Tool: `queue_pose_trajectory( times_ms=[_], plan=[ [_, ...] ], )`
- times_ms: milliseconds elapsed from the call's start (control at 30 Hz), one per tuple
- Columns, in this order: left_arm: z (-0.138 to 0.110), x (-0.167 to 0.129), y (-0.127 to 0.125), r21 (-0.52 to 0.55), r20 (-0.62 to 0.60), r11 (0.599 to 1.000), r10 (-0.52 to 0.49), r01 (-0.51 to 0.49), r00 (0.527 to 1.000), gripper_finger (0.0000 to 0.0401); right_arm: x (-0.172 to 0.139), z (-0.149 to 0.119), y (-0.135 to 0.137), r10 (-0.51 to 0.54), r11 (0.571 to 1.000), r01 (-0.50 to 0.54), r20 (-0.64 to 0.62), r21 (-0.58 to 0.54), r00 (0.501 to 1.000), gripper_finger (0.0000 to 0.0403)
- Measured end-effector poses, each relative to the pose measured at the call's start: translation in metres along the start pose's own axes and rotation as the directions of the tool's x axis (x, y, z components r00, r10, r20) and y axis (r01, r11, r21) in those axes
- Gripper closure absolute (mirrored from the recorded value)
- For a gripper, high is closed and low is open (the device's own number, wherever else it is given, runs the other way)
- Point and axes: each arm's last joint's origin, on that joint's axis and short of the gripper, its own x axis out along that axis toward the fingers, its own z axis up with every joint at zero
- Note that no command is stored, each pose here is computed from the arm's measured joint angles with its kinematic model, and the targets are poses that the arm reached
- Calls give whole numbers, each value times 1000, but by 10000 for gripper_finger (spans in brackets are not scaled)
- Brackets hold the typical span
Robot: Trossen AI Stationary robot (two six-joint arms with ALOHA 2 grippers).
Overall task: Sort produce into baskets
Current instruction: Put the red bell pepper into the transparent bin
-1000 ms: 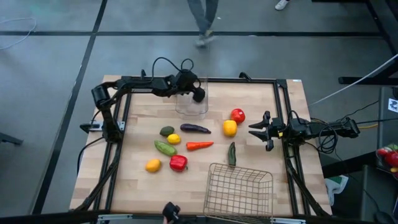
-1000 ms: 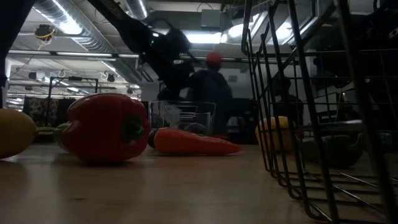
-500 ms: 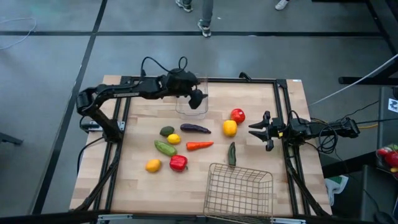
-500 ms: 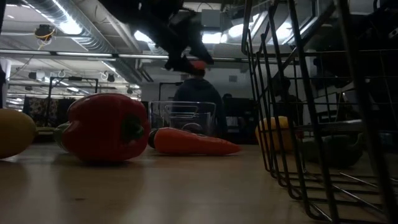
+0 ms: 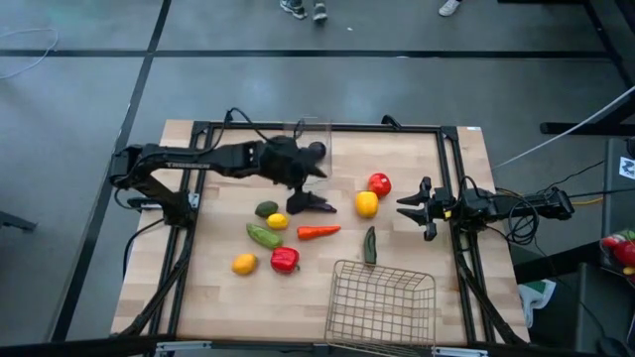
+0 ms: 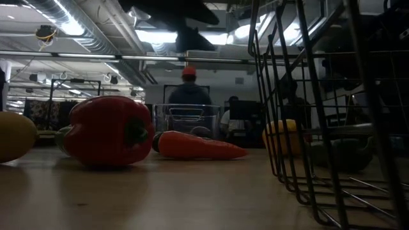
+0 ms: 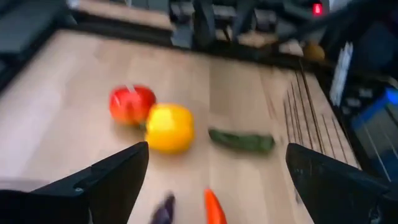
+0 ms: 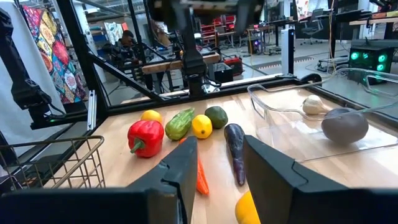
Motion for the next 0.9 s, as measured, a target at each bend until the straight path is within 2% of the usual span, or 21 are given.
queue_pose_trajectory(
  times_ms=[100,167,267,533,700,900],
  plan=[
    [-13,2,-15,29,-126,999,-30,34,992,24,0,0,0,0,1000,0,1,0,1000,276],
    [-20,3,-26,3,-183,999,-50,52,982,24,0,0,0,0,1000,0,0,0,1000,276],
    [-27,3,-39,-46,-245,997,-75,66,966,24,0,0,0,0,1000,0,0,0,1000,276],
    [-43,1,-64,-38,-373,994,-111,104,921,24,0,0,0,0,1000,0,0,0,1000,276],
    [-56,0,-83,36,-465,988,-119,153,877,24,0,0,0,0,1000,0,0,0,1000,276],
    [-68,6,-99,181,-507,977,-4,111,862,24,0,0,0,0,1000,0,0,0,1000,276]
  ],
)
